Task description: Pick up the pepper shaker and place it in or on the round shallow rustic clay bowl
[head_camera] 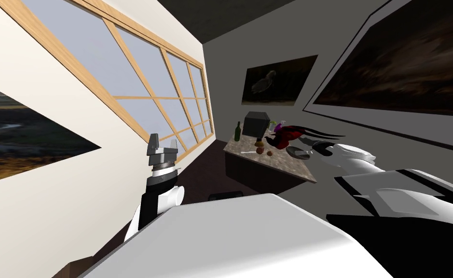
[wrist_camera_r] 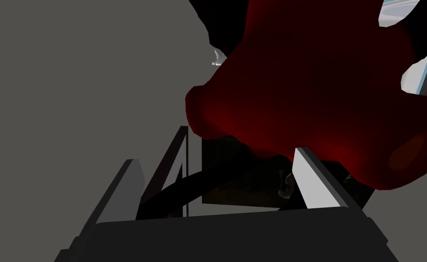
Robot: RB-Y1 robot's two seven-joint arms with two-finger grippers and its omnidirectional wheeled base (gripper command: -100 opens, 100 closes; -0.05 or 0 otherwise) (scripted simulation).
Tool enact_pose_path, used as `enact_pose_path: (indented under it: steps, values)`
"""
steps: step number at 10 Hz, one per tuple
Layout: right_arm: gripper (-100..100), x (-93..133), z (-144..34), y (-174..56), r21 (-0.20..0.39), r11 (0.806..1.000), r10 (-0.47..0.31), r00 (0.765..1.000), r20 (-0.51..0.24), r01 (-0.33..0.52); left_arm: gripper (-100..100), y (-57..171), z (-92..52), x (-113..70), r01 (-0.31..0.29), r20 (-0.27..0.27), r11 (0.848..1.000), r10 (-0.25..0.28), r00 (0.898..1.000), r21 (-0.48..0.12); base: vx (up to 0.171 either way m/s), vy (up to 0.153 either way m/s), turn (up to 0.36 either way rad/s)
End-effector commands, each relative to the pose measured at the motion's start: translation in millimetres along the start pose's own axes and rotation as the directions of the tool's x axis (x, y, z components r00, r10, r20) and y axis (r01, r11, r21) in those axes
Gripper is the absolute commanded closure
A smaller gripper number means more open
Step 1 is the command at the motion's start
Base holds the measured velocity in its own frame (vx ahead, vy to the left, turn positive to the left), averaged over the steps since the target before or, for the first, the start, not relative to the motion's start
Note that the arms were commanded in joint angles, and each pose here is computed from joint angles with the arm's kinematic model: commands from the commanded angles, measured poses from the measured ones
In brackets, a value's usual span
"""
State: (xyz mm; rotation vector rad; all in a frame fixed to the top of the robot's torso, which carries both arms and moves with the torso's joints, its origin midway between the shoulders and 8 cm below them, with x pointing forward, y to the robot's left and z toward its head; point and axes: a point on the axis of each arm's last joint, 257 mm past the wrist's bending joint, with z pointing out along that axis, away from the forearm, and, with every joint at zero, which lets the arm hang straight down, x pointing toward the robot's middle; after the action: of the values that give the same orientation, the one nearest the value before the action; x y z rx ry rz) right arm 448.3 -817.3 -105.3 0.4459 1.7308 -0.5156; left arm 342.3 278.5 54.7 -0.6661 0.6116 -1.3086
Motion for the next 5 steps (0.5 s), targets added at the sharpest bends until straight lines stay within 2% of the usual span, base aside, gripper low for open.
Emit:
enact_pose_path:
  steps: [1,5]
  values:
    - [0,0.0,0.0,0.0,0.000,1.000,0.000,1.000,0.000,0.000,0,0.0,0.0,0.0,0.000,0.000,1.000,0.000,1.000,0.000,0.000,0.000,0.000]
    - [0,0.0,0.0,0.0,0.000,1.000,0.000,1.000,0.000,0.000,0,0.0,0.0,0.0,0.000,0.000,1.000,0.000,1.000,0.000,0.000,0.000,0.000]
